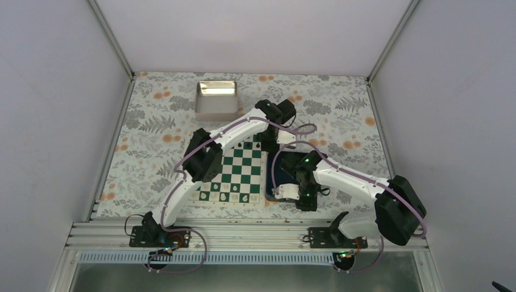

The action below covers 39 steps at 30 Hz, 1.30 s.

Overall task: Set up the chess pieces on the board
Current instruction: Adjust the storage box at the center of the board.

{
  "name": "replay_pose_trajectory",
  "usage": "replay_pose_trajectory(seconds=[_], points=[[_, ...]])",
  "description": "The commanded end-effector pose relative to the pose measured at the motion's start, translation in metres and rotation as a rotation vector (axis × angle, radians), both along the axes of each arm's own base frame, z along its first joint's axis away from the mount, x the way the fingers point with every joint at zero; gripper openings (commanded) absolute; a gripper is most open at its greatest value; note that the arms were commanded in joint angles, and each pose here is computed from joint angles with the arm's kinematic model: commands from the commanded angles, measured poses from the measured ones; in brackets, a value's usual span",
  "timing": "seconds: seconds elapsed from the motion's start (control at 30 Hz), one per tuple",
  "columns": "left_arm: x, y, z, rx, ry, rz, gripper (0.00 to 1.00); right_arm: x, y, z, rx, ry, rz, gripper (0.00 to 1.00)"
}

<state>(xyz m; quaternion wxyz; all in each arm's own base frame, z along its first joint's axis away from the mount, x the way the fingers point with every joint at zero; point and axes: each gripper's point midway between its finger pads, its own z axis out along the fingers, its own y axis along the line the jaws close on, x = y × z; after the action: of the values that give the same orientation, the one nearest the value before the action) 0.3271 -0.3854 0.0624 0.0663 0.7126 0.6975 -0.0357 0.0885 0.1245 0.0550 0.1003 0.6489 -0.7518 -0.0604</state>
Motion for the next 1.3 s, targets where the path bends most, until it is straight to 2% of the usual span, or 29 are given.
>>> replay_pose_trajectory(seconds=[0.0, 0.47, 0.97, 1.27], points=[[-0.019, -0.004, -0.002, 0.007, 0.044, -0.011, 0.02, 0.013, 0.002, -0.003, -0.012, -0.075, -0.025, 0.04], [-0.028, -0.006, -0.004, 0.005, 0.049, -0.027, 0.02, 0.036, -0.019, -0.017, -0.121, -0.174, -0.104, 0.04], [-0.029, -0.011, 0.001, 0.006, 0.039, -0.040, 0.02, 0.107, -0.071, -0.009, -0.182, -0.366, -0.248, 0.04], [-0.033, -0.015, 0.002, 0.010, 0.036, -0.049, 0.02, 0.139, -0.100, -0.008, -0.170, -0.416, -0.333, 0.04]])
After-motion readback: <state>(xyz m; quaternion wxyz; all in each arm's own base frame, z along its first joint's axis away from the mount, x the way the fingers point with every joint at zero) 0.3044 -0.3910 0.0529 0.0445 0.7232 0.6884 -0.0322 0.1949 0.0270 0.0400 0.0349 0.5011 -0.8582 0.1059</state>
